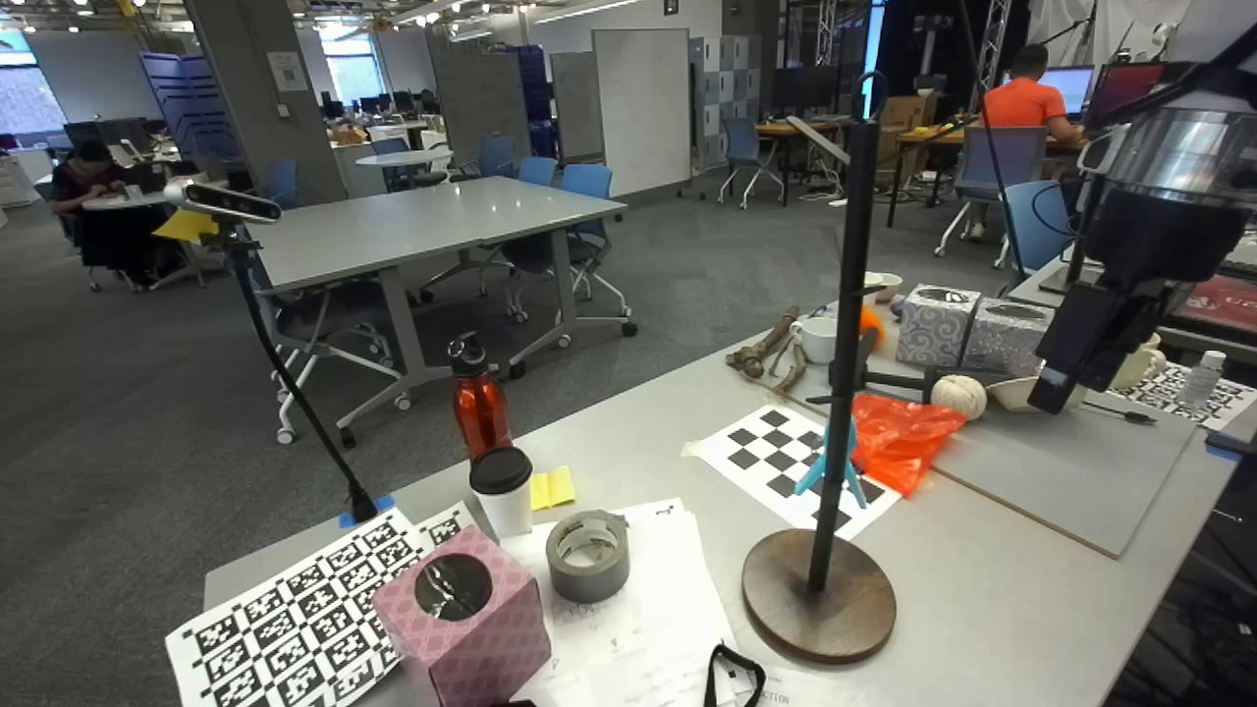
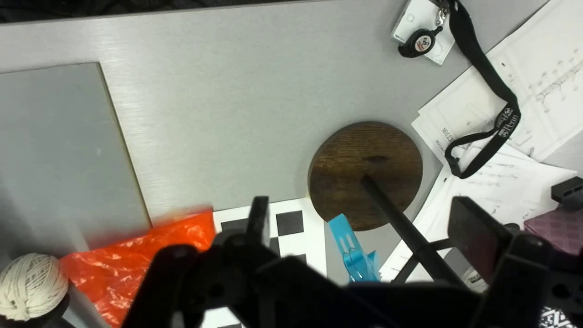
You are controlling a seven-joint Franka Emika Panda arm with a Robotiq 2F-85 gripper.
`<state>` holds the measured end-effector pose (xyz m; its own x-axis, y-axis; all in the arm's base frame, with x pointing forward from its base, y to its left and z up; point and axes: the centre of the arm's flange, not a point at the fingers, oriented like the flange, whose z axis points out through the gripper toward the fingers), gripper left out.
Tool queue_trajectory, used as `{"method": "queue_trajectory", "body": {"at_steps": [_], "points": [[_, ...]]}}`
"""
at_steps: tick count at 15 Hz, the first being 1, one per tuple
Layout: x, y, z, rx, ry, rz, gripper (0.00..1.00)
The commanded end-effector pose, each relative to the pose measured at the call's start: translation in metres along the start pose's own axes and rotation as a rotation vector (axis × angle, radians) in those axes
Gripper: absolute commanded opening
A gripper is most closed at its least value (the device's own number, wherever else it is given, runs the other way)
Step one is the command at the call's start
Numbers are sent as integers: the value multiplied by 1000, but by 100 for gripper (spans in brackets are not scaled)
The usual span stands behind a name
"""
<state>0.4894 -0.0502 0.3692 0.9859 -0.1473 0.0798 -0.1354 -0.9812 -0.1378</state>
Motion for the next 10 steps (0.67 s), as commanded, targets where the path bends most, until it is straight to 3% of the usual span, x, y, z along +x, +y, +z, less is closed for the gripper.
{"method": "queue_trajectory", "body": {"at_steps": [1, 10], "points": [[10, 4, 26, -9, -37, -60, 100], [29, 6, 49, 9, -39, -343, 100]]}}
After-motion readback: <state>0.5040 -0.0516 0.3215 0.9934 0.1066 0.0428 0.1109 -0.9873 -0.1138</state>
